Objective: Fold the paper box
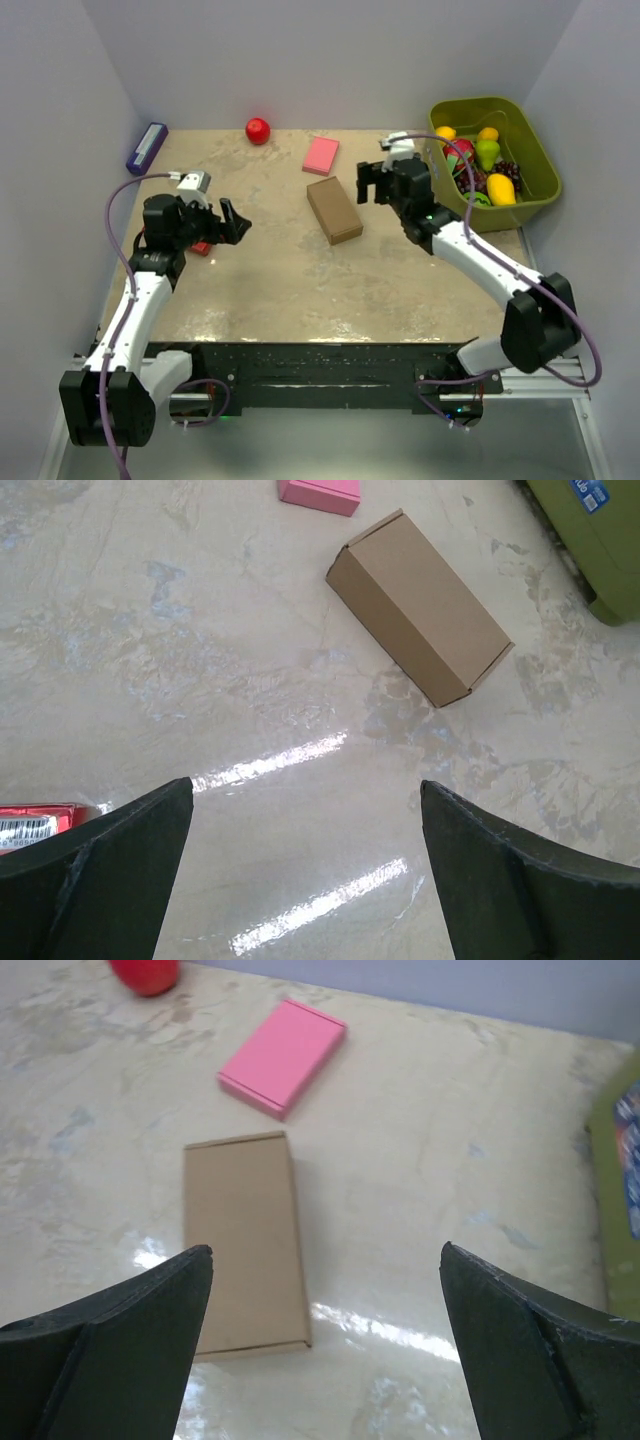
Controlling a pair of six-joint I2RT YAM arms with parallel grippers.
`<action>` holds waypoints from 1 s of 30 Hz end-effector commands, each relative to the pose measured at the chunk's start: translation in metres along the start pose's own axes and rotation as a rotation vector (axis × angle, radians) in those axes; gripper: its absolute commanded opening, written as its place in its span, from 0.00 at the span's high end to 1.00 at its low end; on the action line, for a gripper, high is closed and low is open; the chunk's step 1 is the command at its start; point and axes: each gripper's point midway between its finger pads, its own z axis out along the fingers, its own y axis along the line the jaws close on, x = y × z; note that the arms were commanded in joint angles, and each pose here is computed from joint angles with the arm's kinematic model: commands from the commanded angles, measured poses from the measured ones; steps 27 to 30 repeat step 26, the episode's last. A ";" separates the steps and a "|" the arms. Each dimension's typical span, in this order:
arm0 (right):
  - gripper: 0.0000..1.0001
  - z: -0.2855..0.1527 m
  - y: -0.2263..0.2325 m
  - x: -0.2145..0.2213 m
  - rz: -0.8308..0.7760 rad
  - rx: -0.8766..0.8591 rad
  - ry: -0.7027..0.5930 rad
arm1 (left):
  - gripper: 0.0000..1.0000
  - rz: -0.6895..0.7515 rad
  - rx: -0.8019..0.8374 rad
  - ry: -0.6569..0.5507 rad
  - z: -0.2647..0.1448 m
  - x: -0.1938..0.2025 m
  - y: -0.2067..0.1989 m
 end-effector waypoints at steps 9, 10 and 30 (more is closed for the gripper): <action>0.01 -0.101 -0.072 0.011 0.231 0.177 -0.151 | 0.00 0.075 -0.038 -0.164 -0.016 -0.039 -0.002; 0.01 -0.105 -0.076 0.008 0.235 0.195 -0.161 | 0.00 0.074 -0.040 -0.163 -0.016 -0.040 -0.002; 0.01 -0.135 -0.093 -0.002 0.259 0.257 -0.277 | 0.00 0.105 -0.012 -0.196 -0.022 -0.041 -0.009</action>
